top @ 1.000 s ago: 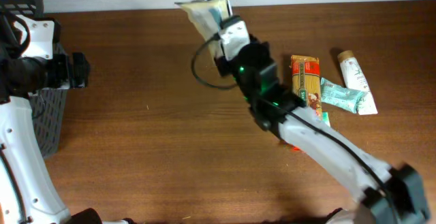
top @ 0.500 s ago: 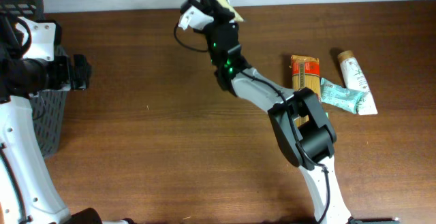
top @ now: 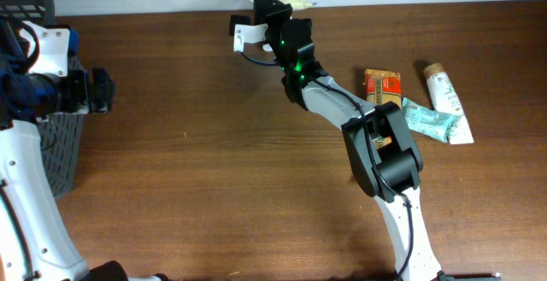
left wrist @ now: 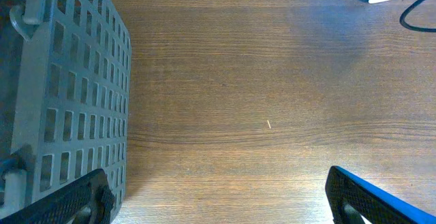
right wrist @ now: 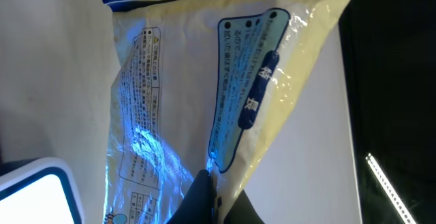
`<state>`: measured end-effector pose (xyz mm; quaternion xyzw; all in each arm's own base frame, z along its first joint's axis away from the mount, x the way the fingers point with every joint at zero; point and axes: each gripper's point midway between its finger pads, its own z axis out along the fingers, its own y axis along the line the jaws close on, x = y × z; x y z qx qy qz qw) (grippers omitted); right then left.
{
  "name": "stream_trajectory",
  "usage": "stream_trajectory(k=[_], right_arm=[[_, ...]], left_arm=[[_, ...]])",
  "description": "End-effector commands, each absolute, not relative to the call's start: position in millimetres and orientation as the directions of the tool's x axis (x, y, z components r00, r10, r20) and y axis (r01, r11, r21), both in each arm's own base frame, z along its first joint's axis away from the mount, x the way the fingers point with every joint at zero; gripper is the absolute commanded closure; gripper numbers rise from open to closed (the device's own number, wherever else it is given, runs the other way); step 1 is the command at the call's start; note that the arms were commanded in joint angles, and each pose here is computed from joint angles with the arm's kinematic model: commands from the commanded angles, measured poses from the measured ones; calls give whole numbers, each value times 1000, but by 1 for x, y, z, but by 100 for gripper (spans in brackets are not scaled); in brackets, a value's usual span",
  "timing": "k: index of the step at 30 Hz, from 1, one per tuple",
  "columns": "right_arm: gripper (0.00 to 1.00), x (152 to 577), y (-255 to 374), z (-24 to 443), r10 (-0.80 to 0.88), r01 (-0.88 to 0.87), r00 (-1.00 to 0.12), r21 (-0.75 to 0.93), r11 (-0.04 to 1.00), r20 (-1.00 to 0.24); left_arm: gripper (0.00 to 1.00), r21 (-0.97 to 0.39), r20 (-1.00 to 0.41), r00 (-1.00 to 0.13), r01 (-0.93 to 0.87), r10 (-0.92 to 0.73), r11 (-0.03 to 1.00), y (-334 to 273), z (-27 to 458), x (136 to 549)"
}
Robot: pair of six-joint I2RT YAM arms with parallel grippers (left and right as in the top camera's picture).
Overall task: Scan the item barcode
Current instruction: 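Lift the white-blue bag and hold it under the scanner, then carry the bag right and drop it beside the spaghetti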
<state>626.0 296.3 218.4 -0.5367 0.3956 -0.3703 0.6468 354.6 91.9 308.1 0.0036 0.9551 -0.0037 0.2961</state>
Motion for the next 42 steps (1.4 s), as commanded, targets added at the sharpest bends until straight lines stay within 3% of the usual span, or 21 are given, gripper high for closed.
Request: stream_trajectory(k=[1,8,10,15,18,21,25,27,29,32,37,39,41,42], right_arm=[[96,616,316,242,-881,96,462,-981,167,-105],[96,614,320,242,-884,79,444,-977,199,-144],[96,616,306,256,-858,4,381,-928,373,-344],[96,591,283,331,-733,-121,284,-781,613,-619],[96,534,287,353,-569,-428,148,-571,700,-809],[96,457,271,367,-367,-641,-136,-201,741,-920],[96,386,224,340,-384,-670,-441,13,742,-811],[96,368,185,303,-329,-545,-672,143,826,-663],[96,361,152,271,-296,-448,-793,180,876,-532],[96,373,94,211,-144,-232,-926,224,947,-349],[96,373,14,130,65,37,-993,254,966,-103],[79,373,6,132,104,70,-990,294,953,-99],[39,374,11,140,107,63,-987,331,942,-117],[31,375,17,146,101,51,-987,352,934,-126]], left_arm=[[1,-4,-574,-819,22,16,1000,91,311,355],[1,-4,-574,-819,22,16,1000,91,311,355],[1,-4,-574,-819,22,16,1000,91,311,355],[1,-4,-574,-819,22,16,1000,91,311,355],[1,-4,-574,-819,22,16,1000,91,311,355],[1,-4,-574,-819,21,15,1000,91,311,355],[1,-4,-574,-819,22,16,1000,91,311,355],[1,-4,-574,-819,21,15,1000,91,311,355],[1,-4,-574,-819,22,16,1000,91,311,355],[1,-4,-574,-819,21,15,1000,91,311,355],[1,-4,-574,-819,21,15,1000,91,311,355],[1,-4,-574,-819,21,15,1000,91,311,355],[1,-4,-574,-819,21,15,1000,91,311,355],[1,-4,-574,-819,21,15,1000,91,311,355]])
